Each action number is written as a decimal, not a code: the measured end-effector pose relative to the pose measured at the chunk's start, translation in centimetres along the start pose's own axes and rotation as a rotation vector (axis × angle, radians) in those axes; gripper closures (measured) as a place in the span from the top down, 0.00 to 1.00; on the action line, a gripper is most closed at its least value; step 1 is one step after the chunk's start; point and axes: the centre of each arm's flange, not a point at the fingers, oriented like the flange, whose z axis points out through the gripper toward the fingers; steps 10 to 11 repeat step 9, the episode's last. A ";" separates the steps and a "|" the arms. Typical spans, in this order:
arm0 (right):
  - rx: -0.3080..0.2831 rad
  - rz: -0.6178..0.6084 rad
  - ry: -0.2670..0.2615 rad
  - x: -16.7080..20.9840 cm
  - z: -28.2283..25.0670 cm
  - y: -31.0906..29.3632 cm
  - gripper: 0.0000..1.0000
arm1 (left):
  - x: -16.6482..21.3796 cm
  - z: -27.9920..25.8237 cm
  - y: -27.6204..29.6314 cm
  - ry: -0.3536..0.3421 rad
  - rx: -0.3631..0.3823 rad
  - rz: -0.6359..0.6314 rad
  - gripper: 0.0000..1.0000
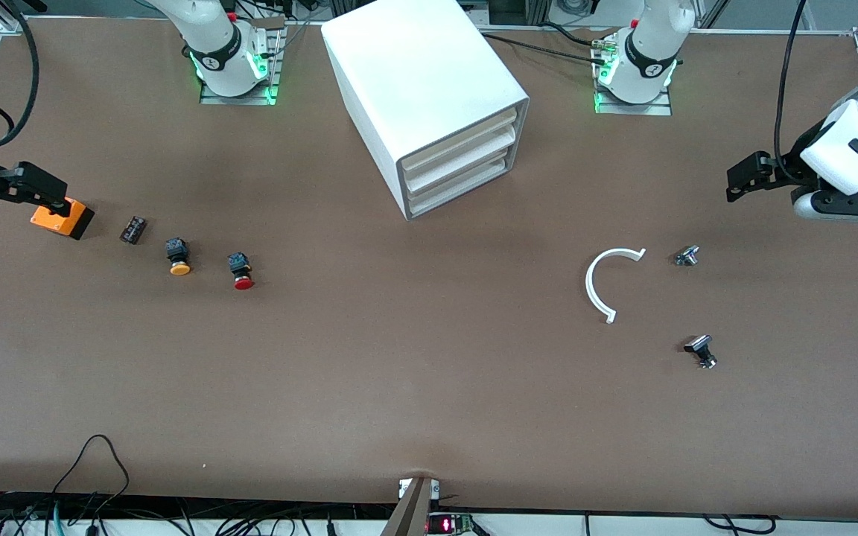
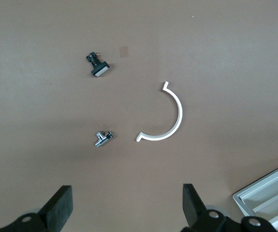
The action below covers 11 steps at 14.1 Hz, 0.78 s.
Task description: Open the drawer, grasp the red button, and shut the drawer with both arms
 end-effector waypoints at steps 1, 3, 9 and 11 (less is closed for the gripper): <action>0.000 -0.005 -0.003 0.0 0.0 -0.3 1.00 | 0.0 0.0 0.0 0.001 0.000 0.000 1.00; 0.000 -0.007 -0.014 -0.1 0.2 -0.4 1.00 | 0.0 -0.1 0.0 0.001 0.000 0.000 1.00; -0.002 -0.031 -0.025 0.0 0.7 0.3 1.00 | 0.0 -0.1 0.0 0.002 0.000 -0.001 1.00; -0.002 -0.031 -0.025 0.0 0.7 0.3 1.00 | 0.0 -0.1 0.0 0.002 0.000 -0.001 1.00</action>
